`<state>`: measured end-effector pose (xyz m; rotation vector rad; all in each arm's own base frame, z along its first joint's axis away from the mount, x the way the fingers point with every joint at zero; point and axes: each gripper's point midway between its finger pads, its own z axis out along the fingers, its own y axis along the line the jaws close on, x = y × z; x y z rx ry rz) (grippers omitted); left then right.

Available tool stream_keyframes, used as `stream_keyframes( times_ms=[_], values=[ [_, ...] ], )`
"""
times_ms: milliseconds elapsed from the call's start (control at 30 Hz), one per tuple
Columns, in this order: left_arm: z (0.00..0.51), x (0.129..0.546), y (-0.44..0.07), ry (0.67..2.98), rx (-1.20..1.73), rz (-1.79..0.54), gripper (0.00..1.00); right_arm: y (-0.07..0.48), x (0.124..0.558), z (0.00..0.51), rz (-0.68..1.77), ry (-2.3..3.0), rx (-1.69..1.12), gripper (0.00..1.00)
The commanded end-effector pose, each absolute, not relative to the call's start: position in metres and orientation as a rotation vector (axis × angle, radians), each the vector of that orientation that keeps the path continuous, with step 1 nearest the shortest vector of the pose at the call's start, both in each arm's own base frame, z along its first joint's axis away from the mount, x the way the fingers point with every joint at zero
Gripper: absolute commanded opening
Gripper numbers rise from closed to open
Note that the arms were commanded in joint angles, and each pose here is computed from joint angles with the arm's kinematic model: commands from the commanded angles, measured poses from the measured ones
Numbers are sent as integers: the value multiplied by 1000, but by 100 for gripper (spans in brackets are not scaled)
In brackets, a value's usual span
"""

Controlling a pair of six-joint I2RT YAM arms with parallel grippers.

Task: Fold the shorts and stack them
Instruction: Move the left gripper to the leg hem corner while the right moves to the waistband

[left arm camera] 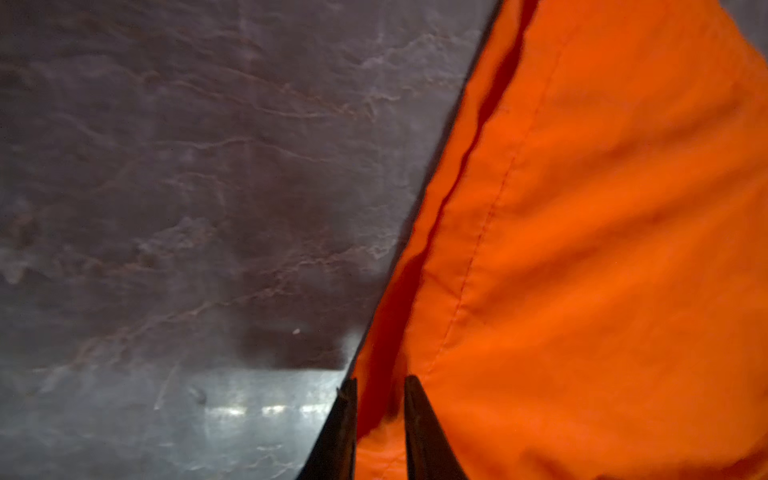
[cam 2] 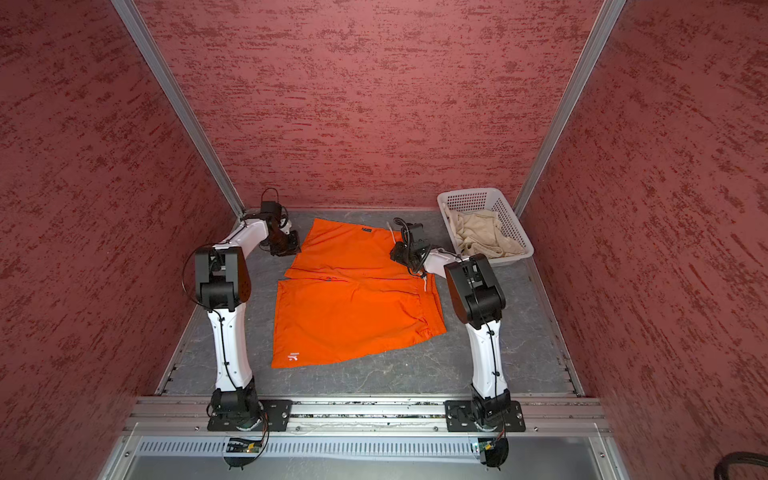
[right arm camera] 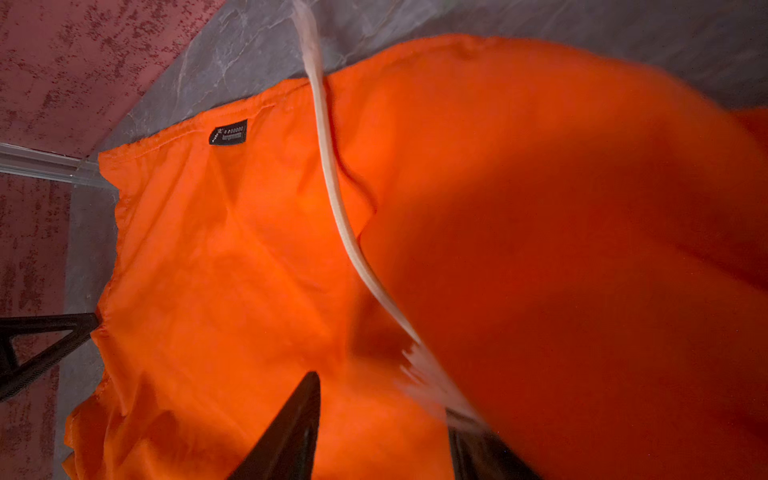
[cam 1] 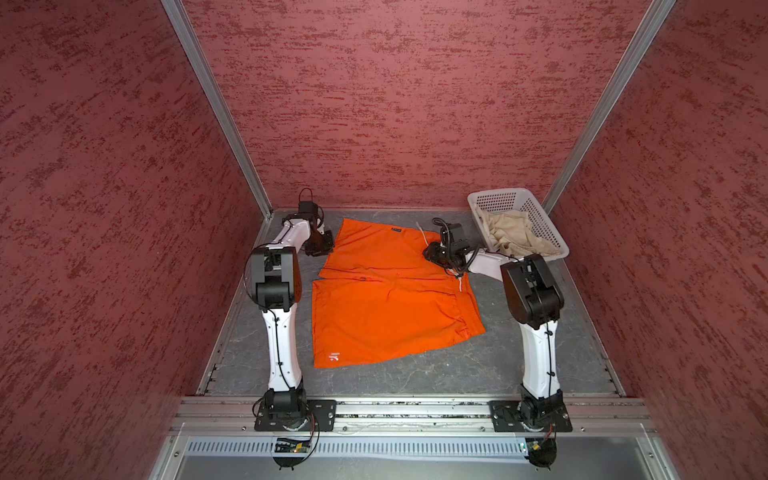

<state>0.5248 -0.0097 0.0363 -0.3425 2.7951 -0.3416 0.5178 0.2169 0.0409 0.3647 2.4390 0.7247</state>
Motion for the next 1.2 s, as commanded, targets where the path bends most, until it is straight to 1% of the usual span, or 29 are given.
stream_keyframes(
  times_ms=[0, 67, 133, 233, 300, 400, 533, 700, 833, 933, 1000, 1167],
  values=[
    [69, 526, -9, 2739, -347, -350, 45, 224, 527, 76, 799, 2355, 341, 53],
    [91, 523, -20, 2695, -328, -371, 49, 226, 526, 106, 827, 2299, 301, 53],
    [111, 515, -33, 2659, -313, -394, 48, 225, 521, 132, 838, 2261, 263, 53],
    [123, 493, -55, 2645, -308, -450, 41, 223, 503, 147, 860, 2247, 235, 53],
    [113, 476, -65, 2681, -319, -462, 32, 222, 487, 142, 875, 2269, 233, 52],
    [85, 457, -67, 2742, -356, -442, 23, 220, 465, 128, 899, 2302, 245, 52],
    [50, 445, -59, 2839, -389, -366, 19, 218, 444, 107, 920, 2345, 271, 51],
    [27, 457, -47, 2904, -394, -257, 18, 201, 429, 73, 832, 2416, 384, 51],
    [14, 473, -46, 2946, -375, -227, 16, 188, 419, 51, 799, 2416, 545, 51],
    [6, 484, -46, 2983, -359, -212, 14, 186, 411, 36, 761, 2438, 600, 51],
    [2, 491, -46, 2989, -344, -207, 13, 189, 410, 29, 762, 2445, 618, 51],
    [-4, 519, -36, 2967, -353, -213, 13, 203, 427, 30, 760, 2421, 605, 51]
  ],
)
